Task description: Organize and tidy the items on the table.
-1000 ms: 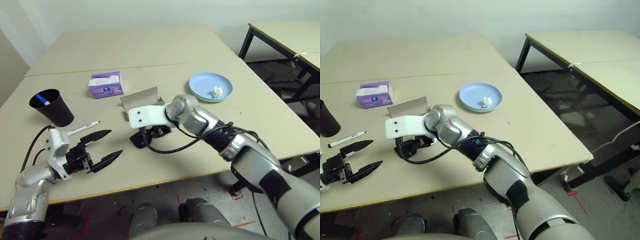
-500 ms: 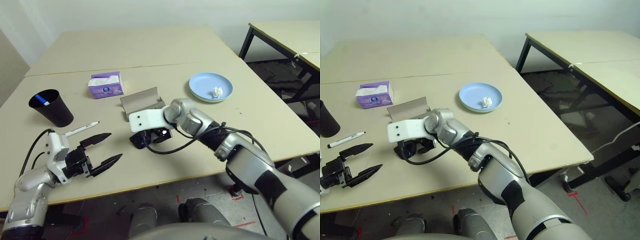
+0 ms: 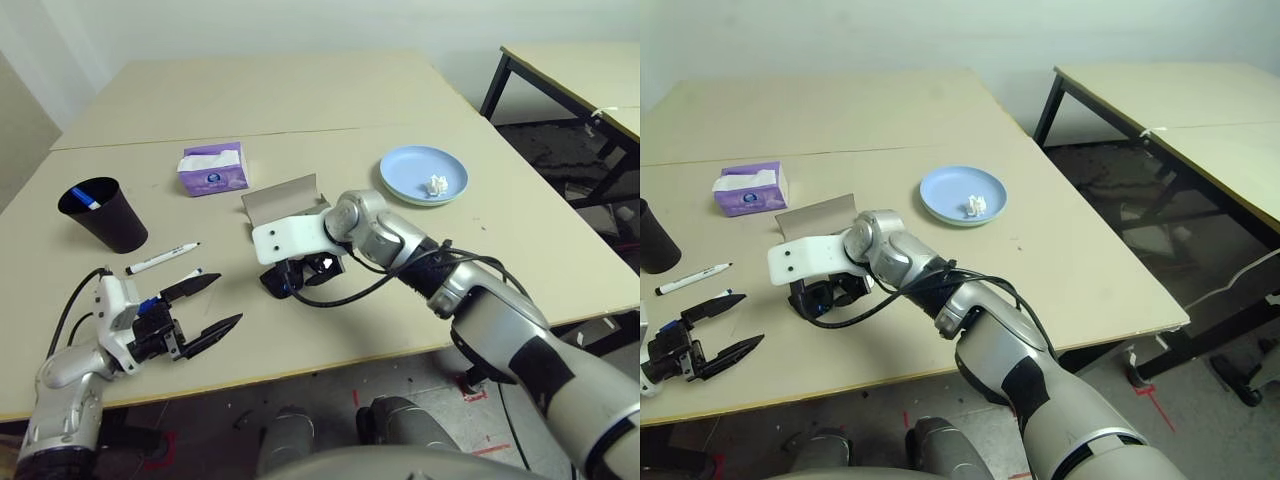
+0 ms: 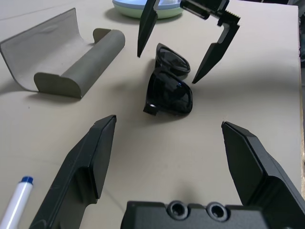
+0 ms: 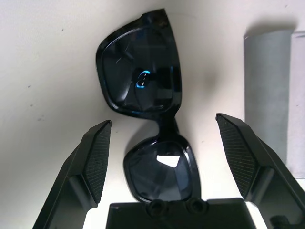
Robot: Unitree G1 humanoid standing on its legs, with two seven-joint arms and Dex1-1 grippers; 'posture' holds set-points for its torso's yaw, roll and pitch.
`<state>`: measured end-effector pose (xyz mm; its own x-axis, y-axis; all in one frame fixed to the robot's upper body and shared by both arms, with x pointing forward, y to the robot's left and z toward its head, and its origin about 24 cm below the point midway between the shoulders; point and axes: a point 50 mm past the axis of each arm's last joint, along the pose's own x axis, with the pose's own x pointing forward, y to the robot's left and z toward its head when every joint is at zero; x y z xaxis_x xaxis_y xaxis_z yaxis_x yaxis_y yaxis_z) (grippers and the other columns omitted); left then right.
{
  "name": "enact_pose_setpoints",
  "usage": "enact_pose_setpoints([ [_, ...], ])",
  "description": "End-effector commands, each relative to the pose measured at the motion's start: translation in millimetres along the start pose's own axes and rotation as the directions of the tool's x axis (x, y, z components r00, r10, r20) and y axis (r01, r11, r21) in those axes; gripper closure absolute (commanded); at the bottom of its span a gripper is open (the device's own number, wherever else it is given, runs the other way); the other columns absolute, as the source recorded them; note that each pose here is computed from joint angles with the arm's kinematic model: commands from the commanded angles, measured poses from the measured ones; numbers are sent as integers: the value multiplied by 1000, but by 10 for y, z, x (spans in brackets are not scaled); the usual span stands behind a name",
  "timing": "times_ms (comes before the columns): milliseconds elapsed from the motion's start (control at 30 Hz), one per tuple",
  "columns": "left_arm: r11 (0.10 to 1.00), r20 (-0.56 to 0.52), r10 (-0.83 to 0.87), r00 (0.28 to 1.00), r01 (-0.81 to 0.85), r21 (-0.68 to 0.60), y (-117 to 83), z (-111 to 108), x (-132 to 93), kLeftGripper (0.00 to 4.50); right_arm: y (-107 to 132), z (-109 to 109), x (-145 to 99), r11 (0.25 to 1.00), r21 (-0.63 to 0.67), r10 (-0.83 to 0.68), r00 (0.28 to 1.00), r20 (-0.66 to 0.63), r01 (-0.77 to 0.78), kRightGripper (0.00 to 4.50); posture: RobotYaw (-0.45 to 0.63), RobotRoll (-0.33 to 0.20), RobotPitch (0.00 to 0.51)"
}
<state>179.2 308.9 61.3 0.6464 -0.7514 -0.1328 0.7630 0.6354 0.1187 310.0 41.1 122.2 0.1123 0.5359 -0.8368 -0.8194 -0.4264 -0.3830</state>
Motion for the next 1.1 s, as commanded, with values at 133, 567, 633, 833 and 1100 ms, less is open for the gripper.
enact_pose_setpoints([
  [133, 1000, -8, -7, 1000, 7, -2, -11, -51, -32, 0, -5, 41, -22, 1000, -12, 8, 1000, -8, -8, 28, 49, 0, 42],
  [567, 1000, -29, -25, 999, 26, 17, 23, -7, -104, 0, -60, 83, -6, 1000, -11, 1, 1000, -17, -1, 28, 54, 0, 44],
  [633, 1000, -30, -23, 999, 24, 19, 30, 2, -110, 0, -67, 93, -9, 1000, -13, 0, 1000, -18, -1, 28, 55, 0, 43],
  [833, 1000, -25, -22, 999, 23, 21, 19, 17, -88, 0, -81, 96, -17, 1000, -22, -1, 1000, -20, 1, 1326, 60, 0, 43],
  [1100, 999, -9, -22, 1000, 22, 28, -5, 86, -22, 0, -28, 54, 25, 999, -20, 28, 999, -23, -28, 4340, 66, 0, 40],
])
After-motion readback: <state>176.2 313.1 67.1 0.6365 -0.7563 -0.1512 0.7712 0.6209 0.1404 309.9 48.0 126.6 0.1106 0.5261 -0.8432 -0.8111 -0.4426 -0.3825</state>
